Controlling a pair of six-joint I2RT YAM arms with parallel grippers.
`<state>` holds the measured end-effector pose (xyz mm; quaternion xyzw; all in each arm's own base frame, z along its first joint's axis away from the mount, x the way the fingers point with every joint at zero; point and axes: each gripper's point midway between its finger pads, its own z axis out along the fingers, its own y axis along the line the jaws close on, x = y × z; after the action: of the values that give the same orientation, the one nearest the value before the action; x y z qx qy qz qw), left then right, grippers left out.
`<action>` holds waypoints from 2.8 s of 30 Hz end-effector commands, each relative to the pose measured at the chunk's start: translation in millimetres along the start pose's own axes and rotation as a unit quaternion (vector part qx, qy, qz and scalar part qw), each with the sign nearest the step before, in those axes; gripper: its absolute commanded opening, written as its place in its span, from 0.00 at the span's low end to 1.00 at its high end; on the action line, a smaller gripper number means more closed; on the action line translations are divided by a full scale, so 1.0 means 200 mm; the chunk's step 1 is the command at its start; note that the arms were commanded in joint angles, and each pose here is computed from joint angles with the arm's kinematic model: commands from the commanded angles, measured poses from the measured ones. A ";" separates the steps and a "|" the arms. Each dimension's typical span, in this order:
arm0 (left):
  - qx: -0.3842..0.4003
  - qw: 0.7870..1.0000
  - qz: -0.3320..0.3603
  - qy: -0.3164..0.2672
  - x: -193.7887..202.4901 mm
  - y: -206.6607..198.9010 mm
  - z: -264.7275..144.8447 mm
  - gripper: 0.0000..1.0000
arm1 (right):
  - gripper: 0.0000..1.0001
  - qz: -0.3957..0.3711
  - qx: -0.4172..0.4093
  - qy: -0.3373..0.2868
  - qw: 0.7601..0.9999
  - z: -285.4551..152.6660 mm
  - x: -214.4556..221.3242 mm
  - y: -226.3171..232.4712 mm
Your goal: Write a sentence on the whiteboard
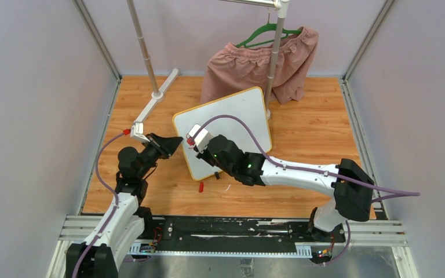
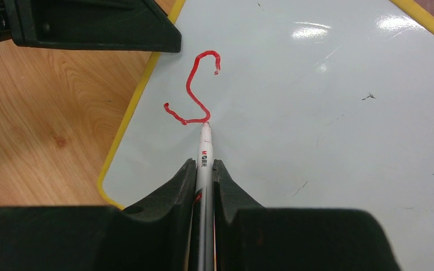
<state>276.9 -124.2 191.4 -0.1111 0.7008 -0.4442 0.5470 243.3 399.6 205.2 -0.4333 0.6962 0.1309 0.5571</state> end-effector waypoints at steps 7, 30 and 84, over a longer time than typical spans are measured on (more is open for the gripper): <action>0.010 1.000 0.006 -0.001 0.00 -0.02 0.00 0.00 | 0.00 0.012 -0.005 0.021 1.000 0.00 0.09 0.01; 0.011 1.000 0.004 0.000 0.00 -0.02 -0.01 0.00 | 0.00 0.022 0.027 -0.005 0.999 0.04 -0.05 -0.10; 0.010 1.000 0.004 0.001 0.00 -0.01 0.00 0.00 | 0.00 0.038 0.030 -0.011 0.999 0.02 -0.05 -0.13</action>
<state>278.0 -123.4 189.7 -0.1132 0.7023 -0.4413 0.5469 250.9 391.2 206.4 -0.4024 0.7125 0.1464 0.5559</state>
